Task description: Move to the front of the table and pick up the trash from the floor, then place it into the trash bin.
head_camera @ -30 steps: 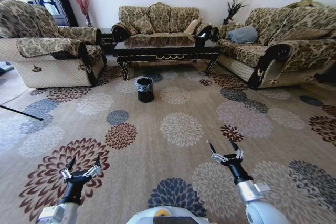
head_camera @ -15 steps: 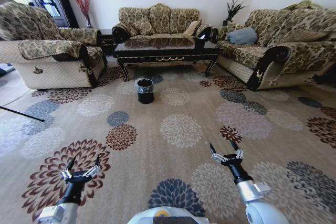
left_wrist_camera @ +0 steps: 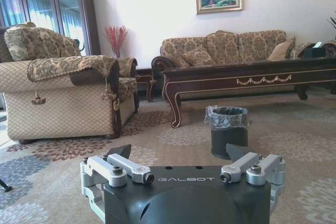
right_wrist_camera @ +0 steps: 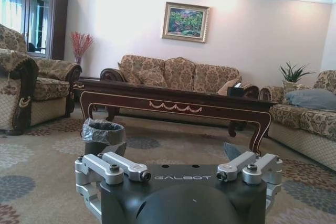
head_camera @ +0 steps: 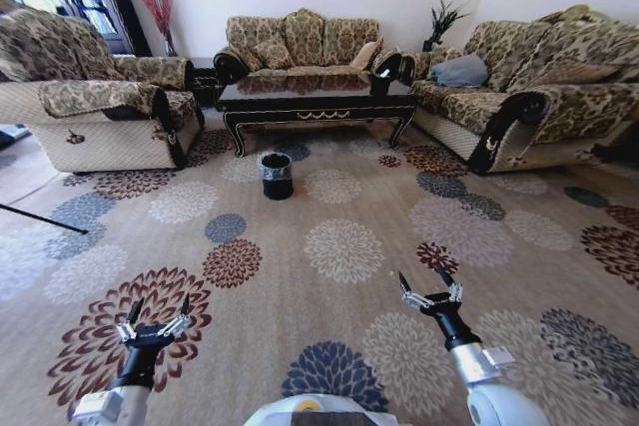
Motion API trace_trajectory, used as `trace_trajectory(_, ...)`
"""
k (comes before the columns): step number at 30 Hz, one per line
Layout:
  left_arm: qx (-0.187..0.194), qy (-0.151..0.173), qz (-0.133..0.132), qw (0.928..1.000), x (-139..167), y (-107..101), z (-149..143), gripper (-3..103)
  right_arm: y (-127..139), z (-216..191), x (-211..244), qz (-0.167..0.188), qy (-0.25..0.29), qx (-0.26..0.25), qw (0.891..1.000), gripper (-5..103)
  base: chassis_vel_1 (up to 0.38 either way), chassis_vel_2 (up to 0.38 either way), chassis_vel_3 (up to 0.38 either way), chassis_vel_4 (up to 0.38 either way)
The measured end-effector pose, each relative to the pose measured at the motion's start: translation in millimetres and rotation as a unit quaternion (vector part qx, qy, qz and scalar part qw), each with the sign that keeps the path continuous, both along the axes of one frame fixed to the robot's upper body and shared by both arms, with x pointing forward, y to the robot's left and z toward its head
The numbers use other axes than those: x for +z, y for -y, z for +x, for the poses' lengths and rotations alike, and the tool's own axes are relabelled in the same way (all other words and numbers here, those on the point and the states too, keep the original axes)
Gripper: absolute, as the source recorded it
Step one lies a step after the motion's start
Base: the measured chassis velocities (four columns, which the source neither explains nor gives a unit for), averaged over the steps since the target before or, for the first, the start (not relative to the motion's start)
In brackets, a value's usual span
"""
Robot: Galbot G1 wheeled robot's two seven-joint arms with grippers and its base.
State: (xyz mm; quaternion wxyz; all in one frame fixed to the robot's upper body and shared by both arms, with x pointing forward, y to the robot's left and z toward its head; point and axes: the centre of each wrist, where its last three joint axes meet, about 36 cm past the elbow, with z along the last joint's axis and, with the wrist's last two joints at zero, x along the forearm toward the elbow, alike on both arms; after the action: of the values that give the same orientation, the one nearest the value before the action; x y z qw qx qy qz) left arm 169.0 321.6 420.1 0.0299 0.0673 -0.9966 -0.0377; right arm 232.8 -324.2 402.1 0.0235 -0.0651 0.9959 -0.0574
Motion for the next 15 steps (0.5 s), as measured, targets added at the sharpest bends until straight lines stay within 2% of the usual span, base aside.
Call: trace_trajectory(15,0.0,0.0,0.0,1.0,0.0,0.0,0.0,100,0.0,0.0,0.0,0.0,0.0,0.0,1.0,100,0.0,0.0,0.0,0.0)
